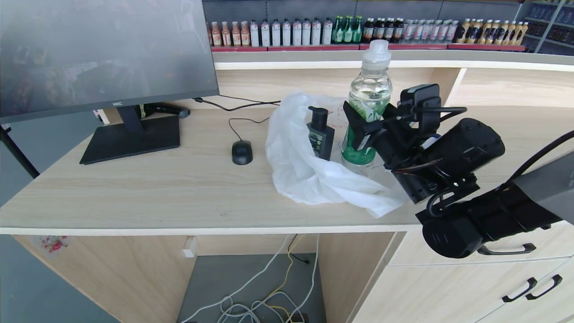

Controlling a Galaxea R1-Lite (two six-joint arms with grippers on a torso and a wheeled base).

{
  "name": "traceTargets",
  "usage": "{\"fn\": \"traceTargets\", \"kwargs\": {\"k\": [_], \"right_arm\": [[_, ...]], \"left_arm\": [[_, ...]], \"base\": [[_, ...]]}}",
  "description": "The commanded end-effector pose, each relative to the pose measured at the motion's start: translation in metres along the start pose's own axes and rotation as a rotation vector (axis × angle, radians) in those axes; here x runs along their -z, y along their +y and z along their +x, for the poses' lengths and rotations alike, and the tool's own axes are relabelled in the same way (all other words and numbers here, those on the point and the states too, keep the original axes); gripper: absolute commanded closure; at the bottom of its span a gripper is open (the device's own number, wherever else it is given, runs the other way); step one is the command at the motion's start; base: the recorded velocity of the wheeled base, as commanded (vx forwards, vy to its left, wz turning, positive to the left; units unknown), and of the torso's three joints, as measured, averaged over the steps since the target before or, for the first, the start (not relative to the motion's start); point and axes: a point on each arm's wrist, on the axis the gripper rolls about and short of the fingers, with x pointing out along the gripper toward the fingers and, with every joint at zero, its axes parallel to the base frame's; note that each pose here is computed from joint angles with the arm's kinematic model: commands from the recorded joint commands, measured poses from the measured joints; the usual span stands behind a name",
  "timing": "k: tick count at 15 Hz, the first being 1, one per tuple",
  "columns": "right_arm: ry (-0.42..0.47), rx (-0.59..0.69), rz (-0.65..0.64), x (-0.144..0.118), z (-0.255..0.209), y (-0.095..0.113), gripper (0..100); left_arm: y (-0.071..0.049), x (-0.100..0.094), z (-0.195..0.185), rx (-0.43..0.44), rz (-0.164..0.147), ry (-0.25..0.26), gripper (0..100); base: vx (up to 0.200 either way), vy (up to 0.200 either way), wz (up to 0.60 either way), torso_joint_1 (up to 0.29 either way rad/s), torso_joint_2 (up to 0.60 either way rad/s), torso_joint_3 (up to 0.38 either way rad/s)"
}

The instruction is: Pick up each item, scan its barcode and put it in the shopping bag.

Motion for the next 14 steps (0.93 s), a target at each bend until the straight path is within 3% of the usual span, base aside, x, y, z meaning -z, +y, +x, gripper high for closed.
{"fn": "traceTargets", "kwargs": {"k": [1, 14], "right_arm": [[0.039, -0.006, -0.003, 0.018, -0.001, 0.003, 100], [0.095, -0.015, 0.006, 0.038, -0.005, 0.005, 100]], "left_arm": [[0.0, 0.0, 0.0, 0.0, 0.0, -0.001, 0], [0.0, 0.0, 0.0, 0.0, 0.0, -0.001, 0]], "base": [[0.0, 0.0, 0.0, 0.0, 0.0, 0.0], [0.0, 0.0, 0.0, 0.0, 0.0, 0.0]]}}
